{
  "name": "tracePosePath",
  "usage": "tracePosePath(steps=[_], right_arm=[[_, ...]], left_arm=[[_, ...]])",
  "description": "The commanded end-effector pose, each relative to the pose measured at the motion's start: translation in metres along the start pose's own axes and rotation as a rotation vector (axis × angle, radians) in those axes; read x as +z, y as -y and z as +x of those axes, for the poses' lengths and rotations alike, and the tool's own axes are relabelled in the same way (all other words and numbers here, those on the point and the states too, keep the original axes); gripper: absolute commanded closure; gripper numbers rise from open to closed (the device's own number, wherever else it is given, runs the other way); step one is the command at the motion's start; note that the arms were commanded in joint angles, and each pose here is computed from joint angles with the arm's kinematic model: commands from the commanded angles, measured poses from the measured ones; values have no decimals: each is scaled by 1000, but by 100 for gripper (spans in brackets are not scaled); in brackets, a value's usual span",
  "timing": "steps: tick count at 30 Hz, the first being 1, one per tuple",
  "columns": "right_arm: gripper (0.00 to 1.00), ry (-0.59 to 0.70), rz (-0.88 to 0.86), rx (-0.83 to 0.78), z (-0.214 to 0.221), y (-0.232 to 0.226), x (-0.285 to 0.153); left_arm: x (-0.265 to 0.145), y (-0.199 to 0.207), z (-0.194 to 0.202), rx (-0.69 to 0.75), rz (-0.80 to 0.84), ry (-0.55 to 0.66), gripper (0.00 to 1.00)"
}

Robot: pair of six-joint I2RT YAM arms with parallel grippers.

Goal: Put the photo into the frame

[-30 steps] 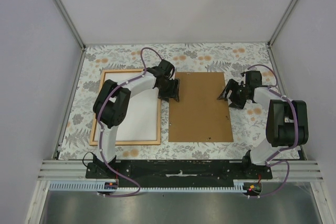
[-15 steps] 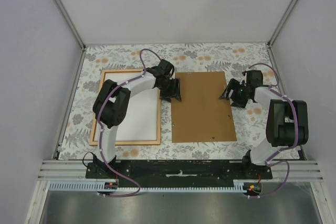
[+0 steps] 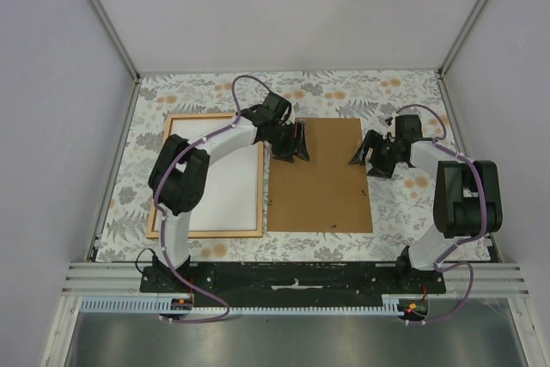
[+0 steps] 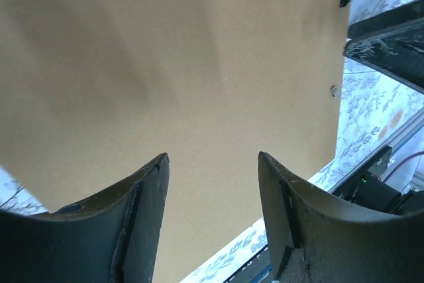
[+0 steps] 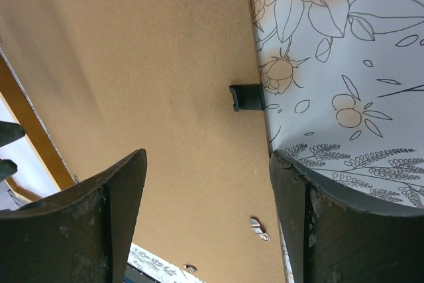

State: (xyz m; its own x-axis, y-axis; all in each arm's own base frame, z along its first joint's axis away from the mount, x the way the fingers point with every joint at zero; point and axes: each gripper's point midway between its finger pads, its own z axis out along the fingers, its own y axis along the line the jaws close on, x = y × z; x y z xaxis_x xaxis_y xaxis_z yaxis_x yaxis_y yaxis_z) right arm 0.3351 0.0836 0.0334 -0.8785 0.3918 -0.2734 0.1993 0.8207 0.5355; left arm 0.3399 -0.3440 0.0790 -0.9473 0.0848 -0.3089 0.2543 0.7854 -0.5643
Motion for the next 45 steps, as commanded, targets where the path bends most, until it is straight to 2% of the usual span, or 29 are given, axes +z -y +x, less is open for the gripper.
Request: tracePosePath(steps=[1,3,12,17,21,27,33,42,45], right_arm=[[19,-20,42,18,1,7,4],[19,-19,51,21,1,8,4],[19,-11,64,12,-1,10,3],[19,-12,63,9,-1,10,4],[19,-9,60,7,-2,9,3],[19,-13,53,9,-3,8,4],[18,-21,45,5,-2,7,5],[20,-38,31,-11,1,2,7],[22,-40,29,-11,0,2,7]], left_arm=[[-25,-22,-14,29,-119,54,37],[-27,-45,-11,52,-221,57,37],[-21,-101,-5,52,-378,25,35],[-18,-123,4,47,-420,-3,20],[-7,-124,16,48,-397,-35,18],[16,-118,39,44,-372,-89,30],[42,-99,63,-55,-215,-136,45],[43,-77,54,-74,-145,-113,71],[39,-62,47,-82,-93,-94,76]])
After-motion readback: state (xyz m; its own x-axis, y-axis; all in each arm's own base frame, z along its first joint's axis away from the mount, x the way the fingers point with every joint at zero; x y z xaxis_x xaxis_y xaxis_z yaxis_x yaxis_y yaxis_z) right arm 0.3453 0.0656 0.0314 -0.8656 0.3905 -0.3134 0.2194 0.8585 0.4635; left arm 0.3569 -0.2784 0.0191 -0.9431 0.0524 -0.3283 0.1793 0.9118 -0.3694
